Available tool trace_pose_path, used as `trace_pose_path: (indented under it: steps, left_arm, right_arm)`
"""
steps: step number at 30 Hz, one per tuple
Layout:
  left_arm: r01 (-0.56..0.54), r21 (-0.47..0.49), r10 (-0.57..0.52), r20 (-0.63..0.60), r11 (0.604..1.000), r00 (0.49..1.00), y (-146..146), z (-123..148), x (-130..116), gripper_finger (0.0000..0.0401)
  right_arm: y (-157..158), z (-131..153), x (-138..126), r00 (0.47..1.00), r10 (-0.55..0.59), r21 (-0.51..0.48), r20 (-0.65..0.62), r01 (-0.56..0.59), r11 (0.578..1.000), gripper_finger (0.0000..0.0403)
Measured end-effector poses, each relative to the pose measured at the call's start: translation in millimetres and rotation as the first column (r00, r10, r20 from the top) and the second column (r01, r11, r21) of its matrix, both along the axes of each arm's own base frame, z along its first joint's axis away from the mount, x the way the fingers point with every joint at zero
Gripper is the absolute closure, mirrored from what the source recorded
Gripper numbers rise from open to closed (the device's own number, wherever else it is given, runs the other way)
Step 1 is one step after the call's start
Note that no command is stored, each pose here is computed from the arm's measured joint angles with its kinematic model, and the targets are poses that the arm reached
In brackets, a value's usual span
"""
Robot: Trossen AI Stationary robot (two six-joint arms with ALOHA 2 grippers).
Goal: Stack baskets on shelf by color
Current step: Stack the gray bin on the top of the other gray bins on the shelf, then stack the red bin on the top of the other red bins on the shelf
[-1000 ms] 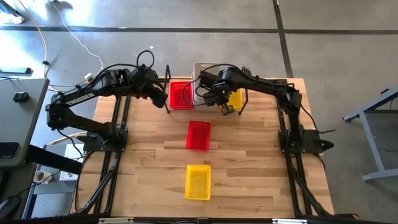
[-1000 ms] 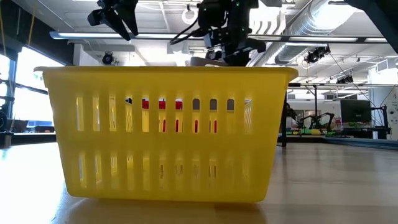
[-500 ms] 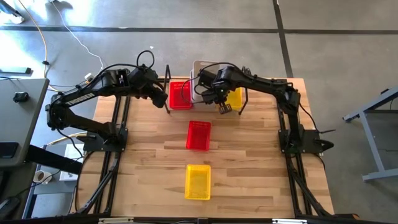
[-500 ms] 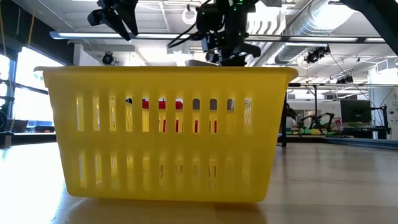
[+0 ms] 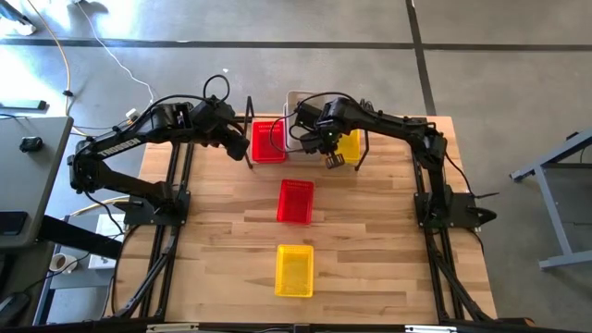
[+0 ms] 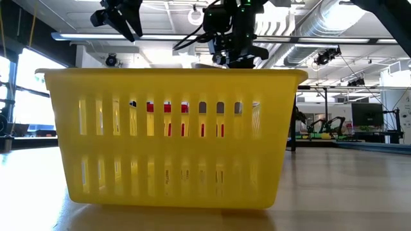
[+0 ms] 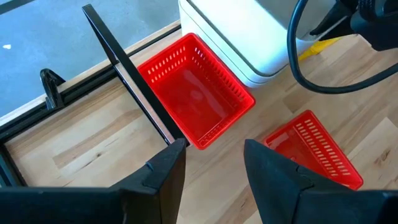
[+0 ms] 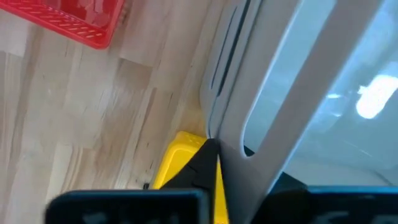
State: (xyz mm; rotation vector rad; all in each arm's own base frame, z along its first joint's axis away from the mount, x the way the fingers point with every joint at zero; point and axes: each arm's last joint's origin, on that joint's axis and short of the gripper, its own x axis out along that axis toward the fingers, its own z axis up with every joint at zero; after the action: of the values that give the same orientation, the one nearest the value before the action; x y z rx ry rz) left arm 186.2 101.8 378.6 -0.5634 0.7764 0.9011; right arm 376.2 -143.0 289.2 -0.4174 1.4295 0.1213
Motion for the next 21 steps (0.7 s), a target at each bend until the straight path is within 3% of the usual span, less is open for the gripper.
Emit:
trace_pose_path:
  steps: [9,21]
  left_arm:
    - [0.002,0.000,-0.002,-0.001,1.000,1.000,0.0,0.0,0.0,0.0249]
    - [0.021,0.010,-0.021,-0.012,1.000,1.000,0.0,0.0,0.0,0.0249]
  right_arm:
    - [2.5,-2.0,0.1,0.999,-0.033,-0.029,-0.031,0.032,0.999,0.0303]
    - [12.2,15.7,3.0,0.996,-0.087,0.015,0.031,0.087,0.996,0.0295]
